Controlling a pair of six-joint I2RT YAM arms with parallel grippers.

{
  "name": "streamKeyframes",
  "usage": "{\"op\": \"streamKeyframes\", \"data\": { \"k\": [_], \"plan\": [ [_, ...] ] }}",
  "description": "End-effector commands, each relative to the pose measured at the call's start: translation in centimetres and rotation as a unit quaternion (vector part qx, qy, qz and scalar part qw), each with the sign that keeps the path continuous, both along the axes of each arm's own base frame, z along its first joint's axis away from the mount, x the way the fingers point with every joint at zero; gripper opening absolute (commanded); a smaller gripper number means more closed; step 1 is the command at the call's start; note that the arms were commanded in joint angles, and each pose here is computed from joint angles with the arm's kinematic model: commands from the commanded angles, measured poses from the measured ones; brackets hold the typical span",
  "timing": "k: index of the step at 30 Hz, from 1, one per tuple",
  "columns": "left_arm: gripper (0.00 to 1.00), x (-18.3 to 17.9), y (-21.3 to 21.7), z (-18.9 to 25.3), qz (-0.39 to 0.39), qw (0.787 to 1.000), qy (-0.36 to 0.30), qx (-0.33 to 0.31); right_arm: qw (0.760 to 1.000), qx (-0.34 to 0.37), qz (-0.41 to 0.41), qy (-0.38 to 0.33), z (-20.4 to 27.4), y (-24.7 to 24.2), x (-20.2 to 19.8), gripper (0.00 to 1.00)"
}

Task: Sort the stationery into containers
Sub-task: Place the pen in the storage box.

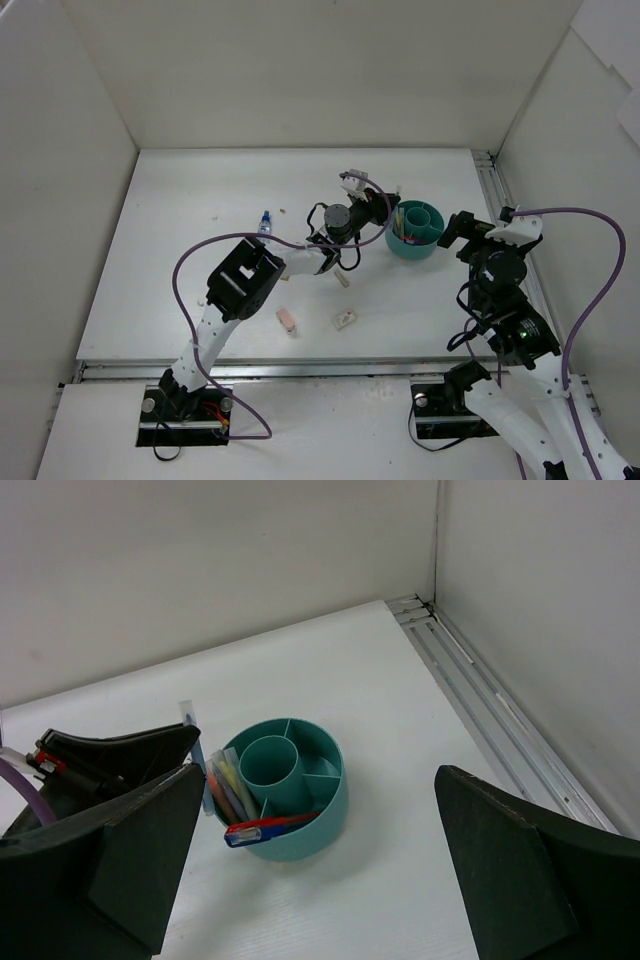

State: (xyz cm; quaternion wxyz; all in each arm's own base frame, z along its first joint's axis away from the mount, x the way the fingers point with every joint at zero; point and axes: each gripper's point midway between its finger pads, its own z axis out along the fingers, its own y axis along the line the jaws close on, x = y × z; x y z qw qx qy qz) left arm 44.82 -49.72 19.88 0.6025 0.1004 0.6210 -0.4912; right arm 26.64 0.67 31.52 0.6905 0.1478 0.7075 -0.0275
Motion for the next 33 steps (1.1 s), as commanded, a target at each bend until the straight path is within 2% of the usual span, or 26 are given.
{"op": "streamKeyframes", "data": {
  "k": [1, 8, 14, 18, 26, 28, 33],
  "plan": [
    [0.00, -1.3, 0.4, 10.3, -0.008, 0.991, -0.077, -0.110, 0.999, 0.011, -0.009, -0.033, 1.8, -0.2, 0.4, 0.98],
    [0.00, -1.2, 0.7, 11.6, -0.005, 0.988, -0.069, -0.136, 0.999, 0.007, -0.013, -0.031, 1.8, -0.3, 0.6, 0.98],
    [0.00, -0.9, -0.1, 9.0, 0.028, 0.992, -0.055, -0.114, 0.999, 0.006, -0.014, -0.031, 1.8, -0.4, 0.5, 0.98],
    [0.00, 0.1, 0.8, 6.8, 0.064, 0.990, -0.030, -0.120, 1.000, 0.005, -0.011, -0.029, 1.7, -0.2, 0.7, 0.98],
    [0.00, 0.3, 0.4, 4.7, 0.075, 0.992, -0.013, -0.097, 1.000, 0.001, -0.007, -0.025, 1.6, 0.0, 0.9, 0.98],
    [0.03, 0.1, 0.6, 4.1, 0.075, 0.992, -0.011, -0.097, 1.000, 0.001, -0.004, -0.023, 1.5, 0.1, 1.0, 0.98],
    [0.19, -1.0, 0.4, 3.8, 0.060, 0.994, -0.012, -0.095, 1.000, -0.002, -0.010, -0.018, 1.1, 0.0, 1.1, 0.98]
  ]
}}
